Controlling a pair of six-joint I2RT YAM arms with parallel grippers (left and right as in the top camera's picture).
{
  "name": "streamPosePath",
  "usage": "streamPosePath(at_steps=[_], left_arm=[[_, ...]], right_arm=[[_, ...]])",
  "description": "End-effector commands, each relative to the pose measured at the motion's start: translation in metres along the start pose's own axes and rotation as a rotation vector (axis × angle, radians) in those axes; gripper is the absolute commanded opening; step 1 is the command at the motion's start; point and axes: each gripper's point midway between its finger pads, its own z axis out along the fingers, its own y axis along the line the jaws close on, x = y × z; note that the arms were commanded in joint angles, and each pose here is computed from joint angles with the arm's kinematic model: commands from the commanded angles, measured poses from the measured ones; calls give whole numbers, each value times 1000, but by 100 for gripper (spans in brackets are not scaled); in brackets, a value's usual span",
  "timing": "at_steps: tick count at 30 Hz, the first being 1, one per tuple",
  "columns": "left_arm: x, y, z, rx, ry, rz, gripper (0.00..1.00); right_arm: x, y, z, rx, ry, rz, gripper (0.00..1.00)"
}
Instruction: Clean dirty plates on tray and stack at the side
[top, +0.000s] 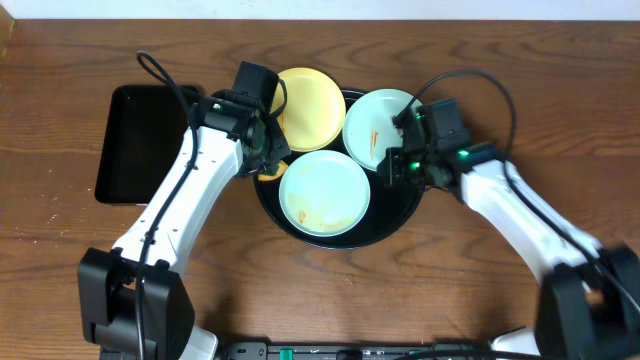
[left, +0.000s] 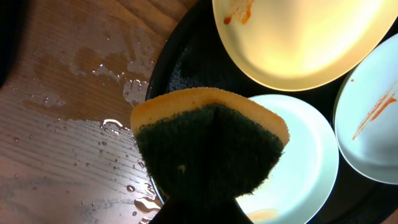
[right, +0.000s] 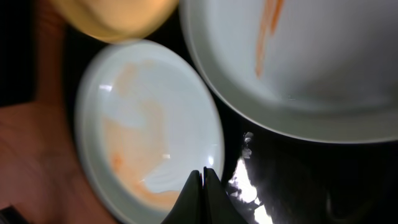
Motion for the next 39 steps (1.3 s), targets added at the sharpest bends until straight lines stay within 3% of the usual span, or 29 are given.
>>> streamPosePath(at_steps=[1, 6, 13, 16, 25, 39], left_arm=[[-3, 3, -1, -11, -9, 4, 8], [-3, 3, -1, -11, -9, 4, 8], [-4, 3, -1, -11, -10, 28, 8], [-4, 2, -1, -9, -12, 31, 8], [-15, 18, -1, -46, -35, 6, 8], [-27, 38, -2, -62, -41, -55, 8]], right_arm=[[-13, 0, -24, 59, -73, -61, 1], [-6, -7, -24, 139, -54, -82, 3], [-14, 13, -30, 174, 81, -111, 30], [-17, 23, -26, 205, 188, -147, 35], [14, 11, 31, 364, 404, -58, 22], [41, -22, 76, 576, 468, -91, 20]])
